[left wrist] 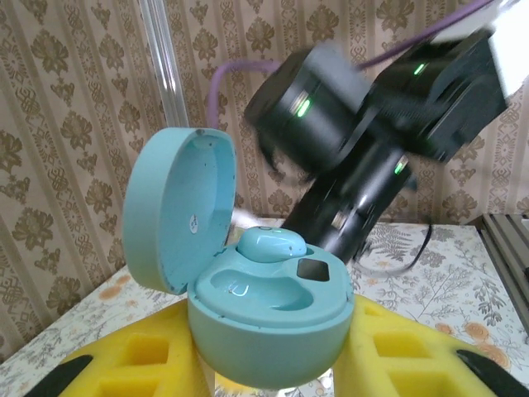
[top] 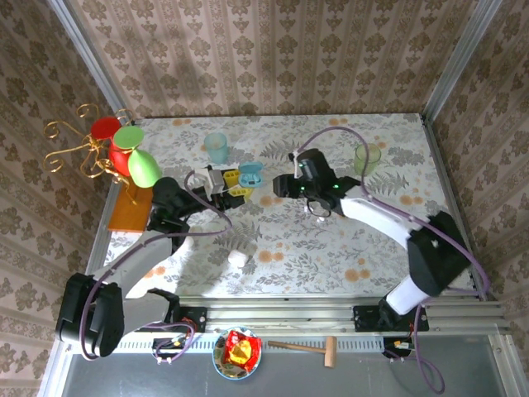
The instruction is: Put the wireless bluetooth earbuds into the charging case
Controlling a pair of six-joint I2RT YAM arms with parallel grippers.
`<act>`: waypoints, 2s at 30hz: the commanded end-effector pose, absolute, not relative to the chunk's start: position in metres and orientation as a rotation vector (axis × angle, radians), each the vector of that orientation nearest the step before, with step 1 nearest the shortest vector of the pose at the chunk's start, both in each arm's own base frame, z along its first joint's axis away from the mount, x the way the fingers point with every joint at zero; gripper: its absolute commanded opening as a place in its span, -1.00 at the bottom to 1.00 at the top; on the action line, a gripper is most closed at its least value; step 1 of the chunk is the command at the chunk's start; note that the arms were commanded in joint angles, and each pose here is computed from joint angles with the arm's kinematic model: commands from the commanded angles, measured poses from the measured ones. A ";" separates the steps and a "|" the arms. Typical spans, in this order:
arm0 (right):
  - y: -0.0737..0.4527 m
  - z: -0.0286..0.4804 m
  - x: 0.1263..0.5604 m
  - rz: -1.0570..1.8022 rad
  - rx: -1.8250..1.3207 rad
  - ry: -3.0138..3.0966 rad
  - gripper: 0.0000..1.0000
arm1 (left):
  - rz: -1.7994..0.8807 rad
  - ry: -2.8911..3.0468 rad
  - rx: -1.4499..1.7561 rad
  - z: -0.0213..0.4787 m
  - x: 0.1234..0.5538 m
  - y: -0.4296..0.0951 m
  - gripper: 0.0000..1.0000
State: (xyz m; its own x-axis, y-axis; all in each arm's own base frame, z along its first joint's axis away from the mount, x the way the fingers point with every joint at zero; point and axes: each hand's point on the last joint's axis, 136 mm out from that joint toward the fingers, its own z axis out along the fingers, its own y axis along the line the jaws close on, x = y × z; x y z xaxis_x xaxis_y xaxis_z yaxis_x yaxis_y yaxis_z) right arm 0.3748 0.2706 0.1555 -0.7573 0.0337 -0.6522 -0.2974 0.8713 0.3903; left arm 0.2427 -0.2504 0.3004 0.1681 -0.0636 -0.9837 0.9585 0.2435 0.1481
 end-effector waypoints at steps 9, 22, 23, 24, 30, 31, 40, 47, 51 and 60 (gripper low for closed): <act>0.393 0.101 0.382 0.793 -0.459 2.458 -0.06 | -0.972 1.061 1.056 0.321 0.228 -0.251 -0.44; 0.453 0.059 0.381 1.010 -0.708 2.520 -0.16 | -0.975 1.059 1.063 0.320 0.226 -0.253 -0.44; 0.455 0.056 0.381 1.018 -0.715 2.523 -0.16 | -0.975 1.061 1.063 0.320 0.226 -0.253 -0.44; 0.458 0.056 0.382 1.034 -0.725 2.514 -0.16 | -0.979 1.064 1.066 0.318 0.226 -0.253 -0.44; 0.460 0.041 0.385 1.017 -0.740 2.530 -0.16 | -0.978 1.063 1.068 0.318 0.226 -0.254 -0.44; 0.460 0.039 0.384 1.014 -0.746 2.532 -0.15 | -0.979 1.066 1.067 0.318 0.226 -0.254 -0.44; 0.456 0.029 0.383 1.016 -0.753 2.552 -0.17 | -0.977 1.068 1.065 0.316 0.226 -0.254 -0.44; 0.457 0.032 0.368 1.106 -0.809 2.546 -0.27 | -0.972 1.070 1.065 0.316 0.226 -0.253 -0.44; 0.457 0.033 0.364 1.123 -0.820 2.542 -0.36 | -0.971 1.070 1.064 0.315 0.226 -0.253 -0.44; 0.453 0.021 0.362 1.104 -0.815 2.571 -0.47 | -0.969 1.074 1.062 0.314 0.227 -0.253 -0.44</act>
State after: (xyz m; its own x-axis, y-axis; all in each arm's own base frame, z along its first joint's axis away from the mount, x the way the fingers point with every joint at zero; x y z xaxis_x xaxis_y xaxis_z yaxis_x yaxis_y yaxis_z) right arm 0.3707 0.4581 0.0306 -0.8113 -0.3815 -0.4429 -0.5840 0.5617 0.5860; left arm 0.2343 -0.2537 0.3064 0.1713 -0.0792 -0.9820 0.9628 0.2249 0.1498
